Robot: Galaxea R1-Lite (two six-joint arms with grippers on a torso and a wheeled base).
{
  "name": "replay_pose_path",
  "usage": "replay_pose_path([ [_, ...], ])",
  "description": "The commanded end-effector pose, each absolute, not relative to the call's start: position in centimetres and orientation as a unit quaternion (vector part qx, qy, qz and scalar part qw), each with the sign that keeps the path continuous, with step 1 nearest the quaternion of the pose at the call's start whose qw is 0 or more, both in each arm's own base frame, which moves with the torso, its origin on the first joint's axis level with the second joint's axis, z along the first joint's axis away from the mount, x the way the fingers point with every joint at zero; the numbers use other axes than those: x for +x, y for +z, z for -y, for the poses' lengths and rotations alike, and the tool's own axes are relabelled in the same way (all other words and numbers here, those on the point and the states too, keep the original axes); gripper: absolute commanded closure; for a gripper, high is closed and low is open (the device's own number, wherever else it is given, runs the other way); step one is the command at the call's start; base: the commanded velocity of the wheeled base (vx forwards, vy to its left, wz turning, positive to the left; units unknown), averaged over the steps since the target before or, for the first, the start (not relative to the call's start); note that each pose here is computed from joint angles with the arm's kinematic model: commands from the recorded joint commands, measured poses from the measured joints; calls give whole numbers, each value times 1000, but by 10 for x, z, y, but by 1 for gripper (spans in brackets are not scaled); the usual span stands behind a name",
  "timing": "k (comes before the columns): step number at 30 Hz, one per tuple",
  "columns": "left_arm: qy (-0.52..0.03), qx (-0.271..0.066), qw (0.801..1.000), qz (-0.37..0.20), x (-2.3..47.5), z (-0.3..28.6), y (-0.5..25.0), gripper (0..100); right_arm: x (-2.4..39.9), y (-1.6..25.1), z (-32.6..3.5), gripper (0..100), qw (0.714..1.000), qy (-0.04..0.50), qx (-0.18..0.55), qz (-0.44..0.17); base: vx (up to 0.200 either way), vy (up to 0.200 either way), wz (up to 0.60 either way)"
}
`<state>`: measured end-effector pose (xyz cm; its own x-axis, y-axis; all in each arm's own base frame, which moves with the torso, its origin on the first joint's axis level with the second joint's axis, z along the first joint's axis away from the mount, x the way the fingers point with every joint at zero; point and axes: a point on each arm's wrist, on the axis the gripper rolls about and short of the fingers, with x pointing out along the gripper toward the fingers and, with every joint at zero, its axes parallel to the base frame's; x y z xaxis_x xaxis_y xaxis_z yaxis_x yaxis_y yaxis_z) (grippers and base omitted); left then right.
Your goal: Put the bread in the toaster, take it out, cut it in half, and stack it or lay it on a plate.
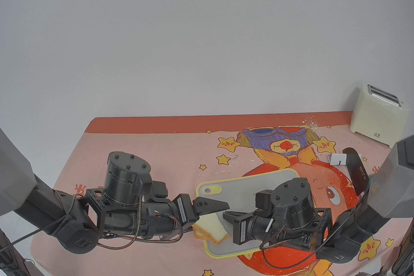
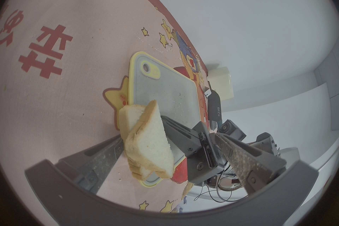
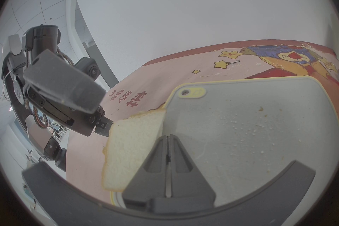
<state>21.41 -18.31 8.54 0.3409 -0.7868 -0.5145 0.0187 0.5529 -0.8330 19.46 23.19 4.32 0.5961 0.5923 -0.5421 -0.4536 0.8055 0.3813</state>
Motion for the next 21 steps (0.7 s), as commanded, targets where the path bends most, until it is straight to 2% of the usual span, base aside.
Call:
replay_pose_path([
  [1, -277, -382, 724, -503, 214, 183, 85, 0, 198, 56, -220, 100, 893, 283, 123, -327, 0, 0, 0],
  [6, -277, -382, 724, -503, 214, 183, 85, 0, 207, 81, -187, 100, 906, 249, 174, -296, 0, 0, 0],
  [16, -276, -382, 724, -504, 214, 183, 84, 0, 213, 85, -159, 100, 915, 214, 188, -284, 0, 0, 0],
  [21, -276, -382, 724, -504, 214, 183, 85, 0, 214, 90, -157, 100, 917, 220, 198, -267, 0, 0, 0],
])
